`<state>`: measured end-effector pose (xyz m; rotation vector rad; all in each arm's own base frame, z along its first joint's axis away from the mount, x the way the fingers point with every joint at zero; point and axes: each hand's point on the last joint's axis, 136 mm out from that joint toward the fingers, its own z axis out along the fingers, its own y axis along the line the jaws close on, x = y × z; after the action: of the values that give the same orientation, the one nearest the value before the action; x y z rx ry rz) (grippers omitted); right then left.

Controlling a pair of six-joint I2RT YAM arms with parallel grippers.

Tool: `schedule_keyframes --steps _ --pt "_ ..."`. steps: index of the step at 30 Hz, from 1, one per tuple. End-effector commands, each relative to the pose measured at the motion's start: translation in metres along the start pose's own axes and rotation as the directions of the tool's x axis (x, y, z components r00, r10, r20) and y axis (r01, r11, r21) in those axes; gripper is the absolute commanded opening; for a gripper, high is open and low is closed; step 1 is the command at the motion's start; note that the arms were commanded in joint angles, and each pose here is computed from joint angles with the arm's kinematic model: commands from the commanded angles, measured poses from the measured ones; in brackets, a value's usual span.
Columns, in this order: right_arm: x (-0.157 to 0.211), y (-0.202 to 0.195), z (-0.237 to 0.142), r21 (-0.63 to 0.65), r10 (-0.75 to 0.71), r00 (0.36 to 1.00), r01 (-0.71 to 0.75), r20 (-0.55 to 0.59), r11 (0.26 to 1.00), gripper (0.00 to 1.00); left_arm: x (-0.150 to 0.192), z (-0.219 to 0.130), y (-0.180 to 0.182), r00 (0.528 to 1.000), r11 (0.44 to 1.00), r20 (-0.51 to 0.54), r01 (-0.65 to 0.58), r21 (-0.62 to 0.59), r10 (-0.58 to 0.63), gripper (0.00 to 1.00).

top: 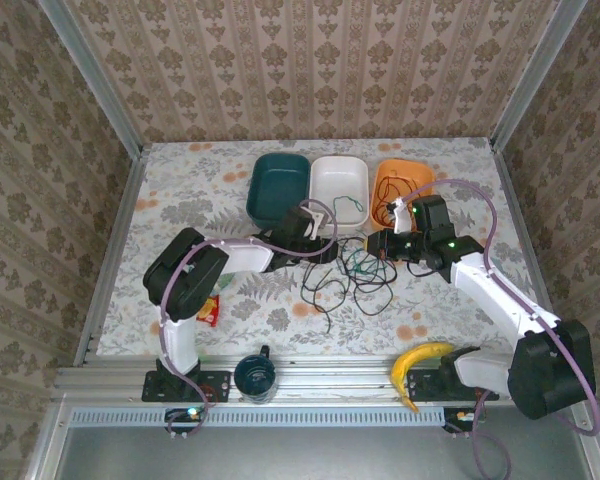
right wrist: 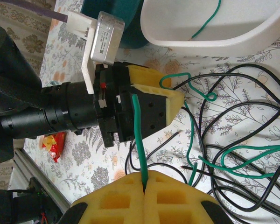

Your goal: Untangle the cables

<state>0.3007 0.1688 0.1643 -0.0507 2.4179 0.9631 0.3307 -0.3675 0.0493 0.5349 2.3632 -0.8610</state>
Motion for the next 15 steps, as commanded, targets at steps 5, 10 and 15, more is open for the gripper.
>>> schedule_keyframes --steps 5,10,15 --pt "0.004 -0.005 0.003 0.018 -0.013 0.999 0.013 -0.031 1.0 0.07 -0.028 0.008 -0.014 0.997 0.997 0.061 -0.049 0.053 0.046 0.49" --pt "0.004 -0.005 0.002 0.023 -0.014 0.999 0.015 -0.031 1.0 0.07 -0.03 0.011 -0.015 0.997 0.997 0.057 -0.062 0.053 0.059 0.23" --pt "0.006 -0.013 0.002 0.058 0.0 1.0 0.001 -0.023 0.998 0.07 -0.039 0.001 -0.02 0.992 0.995 0.103 -0.076 0.06 0.07 0.0"
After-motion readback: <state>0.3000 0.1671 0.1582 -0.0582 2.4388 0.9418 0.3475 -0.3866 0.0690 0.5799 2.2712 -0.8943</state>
